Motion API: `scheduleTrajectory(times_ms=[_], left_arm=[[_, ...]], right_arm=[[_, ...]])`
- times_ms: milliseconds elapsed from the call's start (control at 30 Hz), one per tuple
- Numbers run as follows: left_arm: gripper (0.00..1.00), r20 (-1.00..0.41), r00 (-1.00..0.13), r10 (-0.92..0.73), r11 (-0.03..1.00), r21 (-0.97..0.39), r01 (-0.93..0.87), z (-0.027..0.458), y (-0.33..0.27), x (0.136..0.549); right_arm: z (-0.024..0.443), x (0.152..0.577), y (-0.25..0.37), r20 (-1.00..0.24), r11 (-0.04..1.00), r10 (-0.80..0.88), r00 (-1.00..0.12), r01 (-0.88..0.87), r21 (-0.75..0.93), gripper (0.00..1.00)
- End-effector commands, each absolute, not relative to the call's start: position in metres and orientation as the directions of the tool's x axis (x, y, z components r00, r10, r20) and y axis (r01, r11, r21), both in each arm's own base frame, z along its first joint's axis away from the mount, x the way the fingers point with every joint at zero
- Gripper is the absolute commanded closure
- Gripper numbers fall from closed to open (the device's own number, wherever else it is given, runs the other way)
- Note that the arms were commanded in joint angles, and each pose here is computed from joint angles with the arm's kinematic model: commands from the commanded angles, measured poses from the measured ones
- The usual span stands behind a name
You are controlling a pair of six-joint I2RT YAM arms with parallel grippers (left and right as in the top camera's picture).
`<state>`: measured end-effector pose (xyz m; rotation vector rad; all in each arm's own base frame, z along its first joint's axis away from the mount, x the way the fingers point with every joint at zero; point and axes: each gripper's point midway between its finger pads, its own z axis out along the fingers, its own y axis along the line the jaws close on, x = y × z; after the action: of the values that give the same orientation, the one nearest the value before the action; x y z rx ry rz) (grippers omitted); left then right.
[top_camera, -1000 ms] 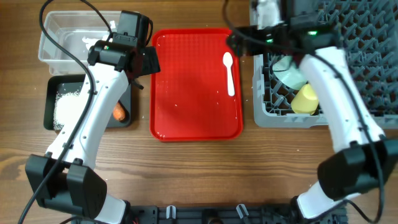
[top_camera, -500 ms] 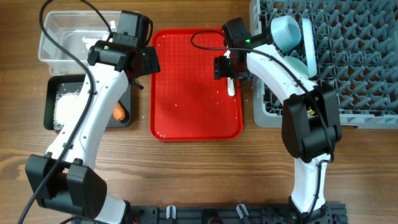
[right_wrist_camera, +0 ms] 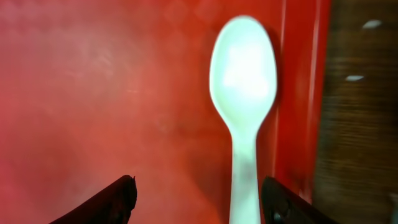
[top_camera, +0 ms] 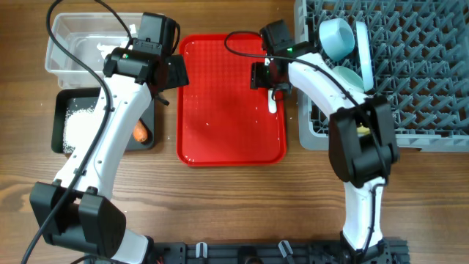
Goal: Sort waste into correct bins and load items into the dishwasher rack
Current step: 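Reach the right gripper to the white spoon and grasp it, then carry the white spoon right and drop it into the rack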
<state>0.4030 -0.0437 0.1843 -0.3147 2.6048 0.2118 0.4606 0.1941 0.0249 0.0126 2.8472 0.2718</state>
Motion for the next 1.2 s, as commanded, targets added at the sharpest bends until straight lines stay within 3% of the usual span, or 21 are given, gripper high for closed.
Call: scheduleTrajectory(times_ms=[0, 133, 200, 367, 433, 633, 733, 900, 933, 1067, 1167], left_arm=[[0.0, -0.509, -0.839, -0.193, 0.956, 0.094, -0.278, 0.186, -0.041, 0.407], [0.0, -0.509, -0.839, -0.193, 0.956, 0.094, -0.278, 0.186, -0.041, 0.407], [0.0, -0.509, -0.839, -0.193, 0.956, 0.094, -0.278, 0.186, -0.041, 0.407], [0.0, -0.509, -0.839, -0.193, 0.956, 0.094, -0.278, 0.186, -0.041, 0.407], [0.0, -0.509, -0.839, -0.193, 0.956, 0.094, -0.278, 0.186, -0.041, 0.407], [0.0, -0.509, -0.839, -0.193, 0.956, 0.094, -0.278, 0.186, -0.041, 0.407], [0.0, -0.509, -0.839, -0.193, 0.956, 0.094, -0.278, 0.186, -0.041, 0.407], [0.0, -0.509, -0.839, -0.193, 0.956, 0.094, -0.278, 0.186, -0.041, 0.407], [0.0, -0.509, -0.839, -0.193, 0.956, 0.094, -0.278, 0.186, -0.041, 0.407], [0.0, -0.509, -0.839, -0.193, 0.956, 0.094, -0.278, 0.186, -0.041, 0.407], [0.0, -0.509, -0.839, -0.193, 0.956, 0.094, -0.278, 0.186, -0.041, 0.407]], right_arm=[[0.0, 0.463, 0.193, -0.247, 0.982, 0.074, -0.966, 0.028, 0.185, 0.34], [-0.011, 0.476, 0.199, -0.283, 0.979, 0.084, -0.955, 0.026, 0.205, 0.35], [-0.017, 0.475, 0.199, -0.271, 0.978, 0.086, -0.959, 0.03, 0.204, 0.41], [-0.018, 0.473, 0.203, -0.258, 0.974, 0.087, -0.962, 0.027, 0.227, 0.89], [-0.017, 0.474, 0.204, -0.263, 0.973, 0.088, -0.961, 0.026, 0.229, 0.96], [-0.014, 0.474, 0.213, -0.258, 0.96, 0.078, -0.963, 0.003, 0.278, 0.96], [0.012, 0.474, 0.23, -0.276, 0.931, 0.023, -0.961, -0.08, 0.357, 0.96], [0.109, 0.475, 0.229, -0.425, 0.913, -0.031, -0.905, -0.199, 0.357, 0.96], [0.149, 0.471, 0.218, -0.482, 0.923, -0.017, -0.876, -0.199, 0.328, 0.96], [0.24, 0.458, 0.164, -0.618, 0.959, 0.066, -0.783, -0.121, 0.255, 0.96], [0.279, 0.444, 0.103, -0.659, 0.975, 0.15, -0.737, -0.001, 0.223, 0.96]])
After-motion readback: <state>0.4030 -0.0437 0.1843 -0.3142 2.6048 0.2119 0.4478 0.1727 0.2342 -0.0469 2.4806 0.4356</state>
